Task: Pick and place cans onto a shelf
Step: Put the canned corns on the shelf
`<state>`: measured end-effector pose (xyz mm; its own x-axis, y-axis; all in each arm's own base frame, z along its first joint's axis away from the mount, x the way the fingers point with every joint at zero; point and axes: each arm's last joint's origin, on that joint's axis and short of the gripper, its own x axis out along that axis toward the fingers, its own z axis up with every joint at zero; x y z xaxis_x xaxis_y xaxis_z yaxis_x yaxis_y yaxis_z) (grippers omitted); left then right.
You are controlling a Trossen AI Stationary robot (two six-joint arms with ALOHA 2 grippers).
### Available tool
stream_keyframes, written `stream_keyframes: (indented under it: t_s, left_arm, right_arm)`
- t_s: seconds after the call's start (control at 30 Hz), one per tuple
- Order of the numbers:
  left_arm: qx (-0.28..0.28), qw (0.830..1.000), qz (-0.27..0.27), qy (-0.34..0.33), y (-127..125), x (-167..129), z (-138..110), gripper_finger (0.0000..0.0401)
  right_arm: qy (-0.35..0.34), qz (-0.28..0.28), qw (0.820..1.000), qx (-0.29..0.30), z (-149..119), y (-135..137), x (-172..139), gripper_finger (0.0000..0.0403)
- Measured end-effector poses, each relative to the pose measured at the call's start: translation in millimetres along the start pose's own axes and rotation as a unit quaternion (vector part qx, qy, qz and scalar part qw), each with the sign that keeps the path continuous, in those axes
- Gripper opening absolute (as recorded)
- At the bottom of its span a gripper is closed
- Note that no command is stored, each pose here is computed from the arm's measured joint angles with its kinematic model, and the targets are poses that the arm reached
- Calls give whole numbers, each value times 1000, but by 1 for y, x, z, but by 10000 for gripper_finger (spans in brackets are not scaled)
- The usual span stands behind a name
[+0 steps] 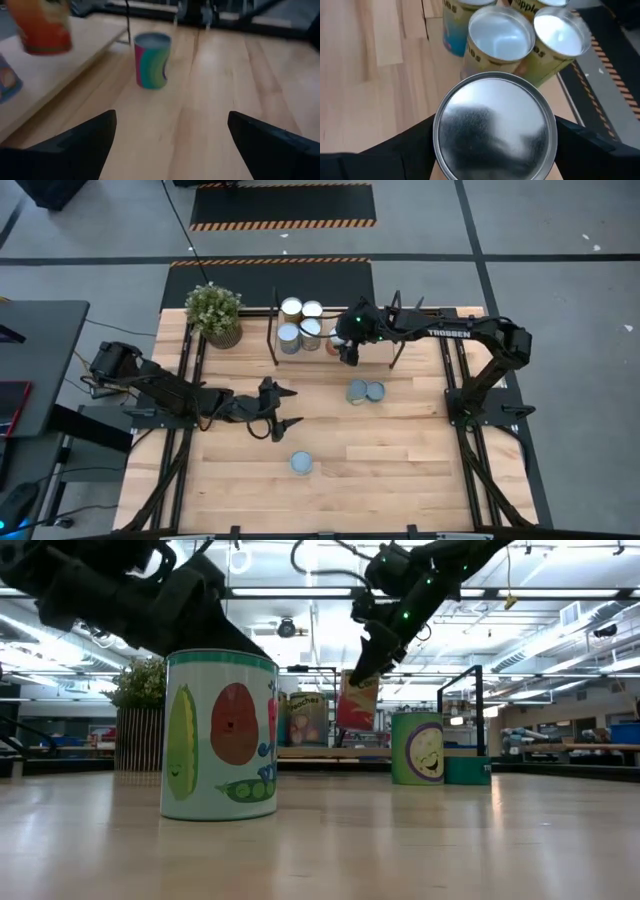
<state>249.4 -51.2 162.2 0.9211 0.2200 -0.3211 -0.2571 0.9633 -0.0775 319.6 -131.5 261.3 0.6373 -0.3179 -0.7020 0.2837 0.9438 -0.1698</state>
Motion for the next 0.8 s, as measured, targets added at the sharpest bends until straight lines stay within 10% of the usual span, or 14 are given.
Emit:
stream_keyframes:
  t_s: [0.8]
  left_arm:
    - [-42,997,-11,-57,11,-23,-1,389]
  right_arm:
    - [-10,15,1000,23,-1,-20,11,336]
